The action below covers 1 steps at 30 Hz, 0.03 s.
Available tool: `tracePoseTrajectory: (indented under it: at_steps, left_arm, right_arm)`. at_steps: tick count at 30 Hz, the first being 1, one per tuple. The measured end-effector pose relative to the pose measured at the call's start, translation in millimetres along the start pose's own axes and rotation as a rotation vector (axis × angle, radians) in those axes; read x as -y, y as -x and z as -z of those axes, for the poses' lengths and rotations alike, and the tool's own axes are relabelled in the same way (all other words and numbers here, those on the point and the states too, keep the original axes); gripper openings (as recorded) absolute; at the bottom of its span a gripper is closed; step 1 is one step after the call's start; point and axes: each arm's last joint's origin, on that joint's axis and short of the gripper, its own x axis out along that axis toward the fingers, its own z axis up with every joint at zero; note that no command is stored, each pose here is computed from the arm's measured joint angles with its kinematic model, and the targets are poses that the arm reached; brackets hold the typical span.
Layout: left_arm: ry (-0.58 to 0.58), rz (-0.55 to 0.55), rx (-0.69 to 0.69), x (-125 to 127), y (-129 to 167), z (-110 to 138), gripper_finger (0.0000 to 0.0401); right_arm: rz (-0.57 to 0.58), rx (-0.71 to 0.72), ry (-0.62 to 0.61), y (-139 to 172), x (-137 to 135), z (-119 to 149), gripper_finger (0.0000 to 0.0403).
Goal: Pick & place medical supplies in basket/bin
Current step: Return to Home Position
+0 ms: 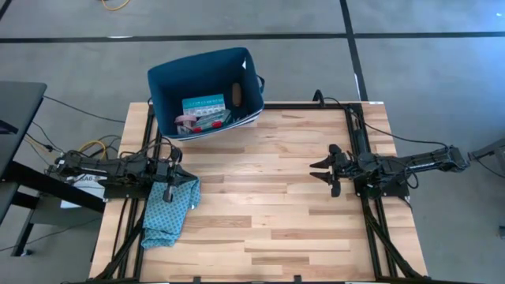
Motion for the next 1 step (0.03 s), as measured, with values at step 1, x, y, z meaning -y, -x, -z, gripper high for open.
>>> tracePoseTrajectory:
  at_steps: [1]
  left_arm:
    - [-0.002, 0.000, 0.000, 0.0, 0.0, -0.1, 0.0000]
  right_arm:
    - [0.000, 0.000, 0.000, 0.0, 0.0, 0.0, 0.0137]
